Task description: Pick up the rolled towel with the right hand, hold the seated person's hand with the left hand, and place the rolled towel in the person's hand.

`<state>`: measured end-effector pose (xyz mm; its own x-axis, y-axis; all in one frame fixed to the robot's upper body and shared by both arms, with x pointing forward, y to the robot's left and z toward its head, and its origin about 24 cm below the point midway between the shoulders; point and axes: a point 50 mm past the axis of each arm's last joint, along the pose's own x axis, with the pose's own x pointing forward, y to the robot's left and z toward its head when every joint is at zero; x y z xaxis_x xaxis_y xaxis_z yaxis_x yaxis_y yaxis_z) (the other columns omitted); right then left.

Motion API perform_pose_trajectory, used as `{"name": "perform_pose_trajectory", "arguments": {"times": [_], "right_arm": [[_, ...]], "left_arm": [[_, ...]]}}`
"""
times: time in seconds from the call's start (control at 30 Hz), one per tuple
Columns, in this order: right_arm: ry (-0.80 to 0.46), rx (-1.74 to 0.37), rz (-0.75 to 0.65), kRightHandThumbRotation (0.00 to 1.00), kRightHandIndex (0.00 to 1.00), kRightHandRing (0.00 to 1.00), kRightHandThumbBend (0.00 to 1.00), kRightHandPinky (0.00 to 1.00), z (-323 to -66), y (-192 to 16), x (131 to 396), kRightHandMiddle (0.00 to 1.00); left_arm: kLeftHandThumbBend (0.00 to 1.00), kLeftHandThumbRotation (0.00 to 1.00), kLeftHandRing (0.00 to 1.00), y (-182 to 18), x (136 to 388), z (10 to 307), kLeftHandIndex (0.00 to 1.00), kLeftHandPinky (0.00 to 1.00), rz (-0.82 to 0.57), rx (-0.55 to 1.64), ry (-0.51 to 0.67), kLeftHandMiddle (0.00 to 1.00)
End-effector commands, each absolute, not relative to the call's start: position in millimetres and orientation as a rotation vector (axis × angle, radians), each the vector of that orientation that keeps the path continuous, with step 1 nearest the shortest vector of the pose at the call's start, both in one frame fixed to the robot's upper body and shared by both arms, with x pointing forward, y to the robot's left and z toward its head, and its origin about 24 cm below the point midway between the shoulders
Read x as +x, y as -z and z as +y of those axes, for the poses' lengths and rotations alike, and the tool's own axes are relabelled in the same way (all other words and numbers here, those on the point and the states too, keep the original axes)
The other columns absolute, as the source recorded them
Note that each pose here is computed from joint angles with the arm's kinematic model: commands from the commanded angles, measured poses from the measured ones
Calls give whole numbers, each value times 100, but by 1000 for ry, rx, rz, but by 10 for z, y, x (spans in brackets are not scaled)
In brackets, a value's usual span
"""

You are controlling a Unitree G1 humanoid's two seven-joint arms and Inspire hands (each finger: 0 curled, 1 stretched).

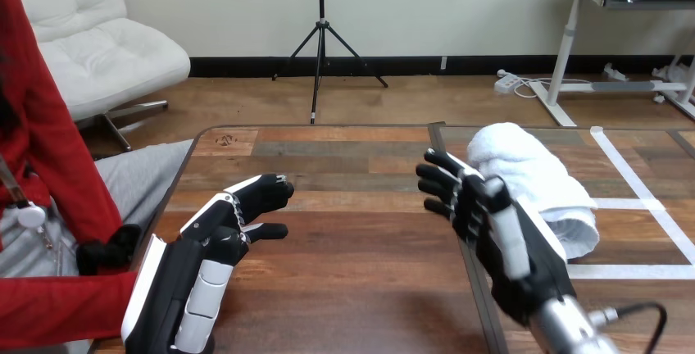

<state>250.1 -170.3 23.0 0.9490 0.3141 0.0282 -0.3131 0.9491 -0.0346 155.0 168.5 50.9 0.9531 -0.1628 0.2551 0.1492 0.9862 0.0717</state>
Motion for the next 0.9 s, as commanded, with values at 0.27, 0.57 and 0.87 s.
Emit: {"name": "perform_pose_trajectory", "arguments": {"times": [0.27,0.57,0.87], "right_arm": [[-253,-174,-143,100,91,90,98,87,-1774,-770,3391,90],[-209,-220,-145,100,90,89,96,86,-1854,-862,3587,89],[-158,-256,-150,100,89,89,94,86,-1927,-988,3727,88]], "left_arm": [[77,100,81,-669,1695,1637,74,69,-374,41,163,78],[79,100,80,-669,1681,1648,74,68,-370,52,148,77],[79,100,81,-671,1680,1658,74,68,-372,52,146,78]]}}
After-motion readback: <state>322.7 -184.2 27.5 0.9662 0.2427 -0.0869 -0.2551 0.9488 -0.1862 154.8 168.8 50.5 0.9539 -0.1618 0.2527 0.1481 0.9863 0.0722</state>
